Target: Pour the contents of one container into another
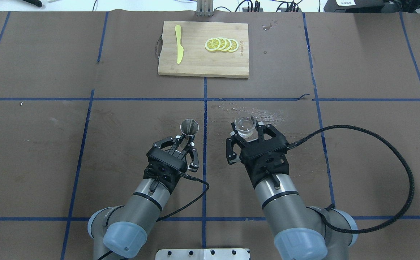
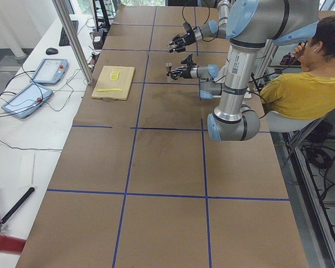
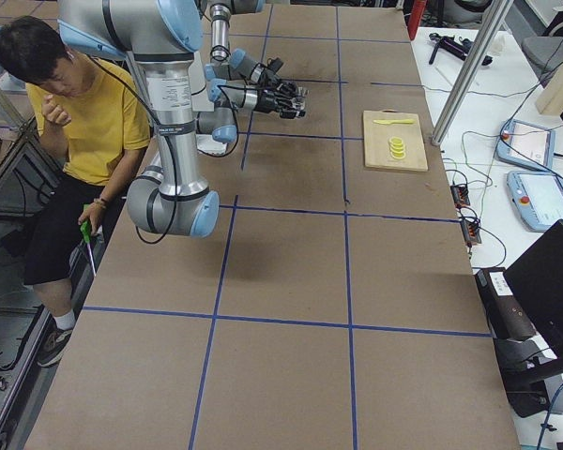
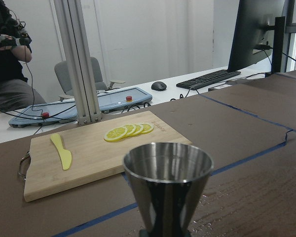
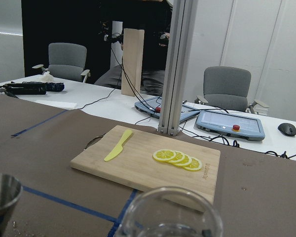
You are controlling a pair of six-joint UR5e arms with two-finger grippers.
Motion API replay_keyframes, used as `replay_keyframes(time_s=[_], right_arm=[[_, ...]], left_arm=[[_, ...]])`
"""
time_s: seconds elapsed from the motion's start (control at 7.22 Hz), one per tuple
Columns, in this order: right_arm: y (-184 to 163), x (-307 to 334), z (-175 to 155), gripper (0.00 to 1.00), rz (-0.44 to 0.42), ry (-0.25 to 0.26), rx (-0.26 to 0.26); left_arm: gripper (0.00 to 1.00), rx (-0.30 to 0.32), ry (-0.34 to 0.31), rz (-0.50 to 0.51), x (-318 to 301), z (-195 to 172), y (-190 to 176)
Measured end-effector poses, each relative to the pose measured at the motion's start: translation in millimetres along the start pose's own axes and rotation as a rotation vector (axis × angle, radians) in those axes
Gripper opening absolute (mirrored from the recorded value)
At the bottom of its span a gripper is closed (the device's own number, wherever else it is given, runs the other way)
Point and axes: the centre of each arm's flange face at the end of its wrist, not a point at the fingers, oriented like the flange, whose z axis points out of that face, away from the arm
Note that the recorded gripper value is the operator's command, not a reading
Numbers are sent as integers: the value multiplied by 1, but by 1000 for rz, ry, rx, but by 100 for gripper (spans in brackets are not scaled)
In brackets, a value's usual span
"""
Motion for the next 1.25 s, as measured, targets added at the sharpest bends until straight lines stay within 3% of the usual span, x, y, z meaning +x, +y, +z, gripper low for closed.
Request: replay_keyframes(time_s=[0.28, 0.55, 1.25], right_arm=[[-45, -21, 3, 0, -82, 43, -44], [-56, -26, 12, 0, -174, 81, -92], [-78, -49, 14, 0, -425, 79, -158]], left_arm=[[0, -17, 37, 6, 6, 0, -1], [0, -17, 58, -5, 13, 1, -8], [0, -21, 77, -12, 26, 6, -12]])
